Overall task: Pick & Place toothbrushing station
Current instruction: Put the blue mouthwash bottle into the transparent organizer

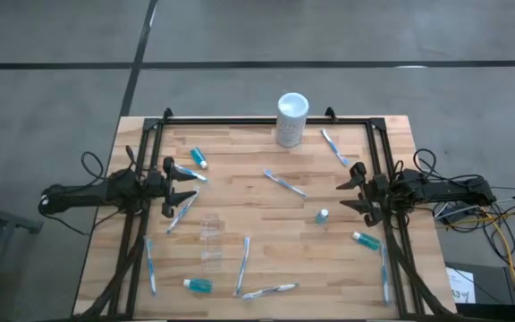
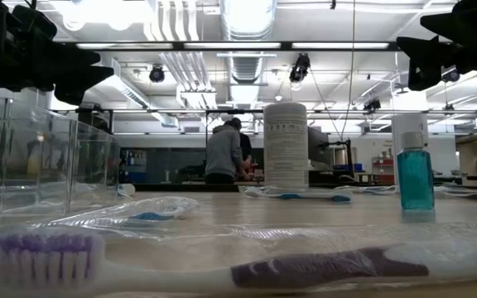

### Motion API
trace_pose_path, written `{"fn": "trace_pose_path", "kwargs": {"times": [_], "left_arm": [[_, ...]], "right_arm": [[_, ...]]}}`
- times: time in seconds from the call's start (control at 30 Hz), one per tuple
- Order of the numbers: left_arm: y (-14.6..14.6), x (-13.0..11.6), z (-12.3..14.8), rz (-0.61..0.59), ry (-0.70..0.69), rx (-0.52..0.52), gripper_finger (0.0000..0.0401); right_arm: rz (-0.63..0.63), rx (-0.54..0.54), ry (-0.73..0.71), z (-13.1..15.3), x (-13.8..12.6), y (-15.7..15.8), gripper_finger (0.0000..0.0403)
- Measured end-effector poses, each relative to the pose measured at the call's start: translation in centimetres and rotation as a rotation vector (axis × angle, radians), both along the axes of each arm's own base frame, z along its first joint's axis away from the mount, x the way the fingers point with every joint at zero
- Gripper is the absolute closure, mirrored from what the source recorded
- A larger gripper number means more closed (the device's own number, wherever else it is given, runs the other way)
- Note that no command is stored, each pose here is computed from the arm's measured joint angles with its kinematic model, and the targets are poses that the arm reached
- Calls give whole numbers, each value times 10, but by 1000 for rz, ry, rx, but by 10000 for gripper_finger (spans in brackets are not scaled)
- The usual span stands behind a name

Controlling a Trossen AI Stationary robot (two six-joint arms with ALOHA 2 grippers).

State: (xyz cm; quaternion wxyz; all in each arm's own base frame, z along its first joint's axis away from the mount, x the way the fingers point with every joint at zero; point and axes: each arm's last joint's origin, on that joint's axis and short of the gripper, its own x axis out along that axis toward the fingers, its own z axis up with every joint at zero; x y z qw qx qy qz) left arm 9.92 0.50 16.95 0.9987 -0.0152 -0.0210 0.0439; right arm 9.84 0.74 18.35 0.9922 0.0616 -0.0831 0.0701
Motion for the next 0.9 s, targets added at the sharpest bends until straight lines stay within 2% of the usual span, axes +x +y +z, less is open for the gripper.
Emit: {"fn": "trace_pose_path", "kwargs": {"times": [0.13, 0.37, 0.43, 0.57, 0.73, 0.9], "left_arm": [[0, 0, 0, 0, 0, 0, 167], [0, 0, 0, -1, 0, 0, 167], [0, 0, 0, 0, 0, 0, 167], [0, 0, 0, 0, 0, 0, 167], [0, 0, 0, 0, 0, 0, 167], [0, 0, 0, 0, 0, 0, 167]], "right_arm": [[16, 107, 11, 0, 0, 0, 197], [95, 432, -37, 9, -2, 0, 197], [114, 478, -69, 12, -3, 0, 197], [107, 483, -126, 17, -5, -1, 197], [89, 435, -133, 17, -5, -1, 197], [92, 445, -139, 18, -5, -1, 197]]}}
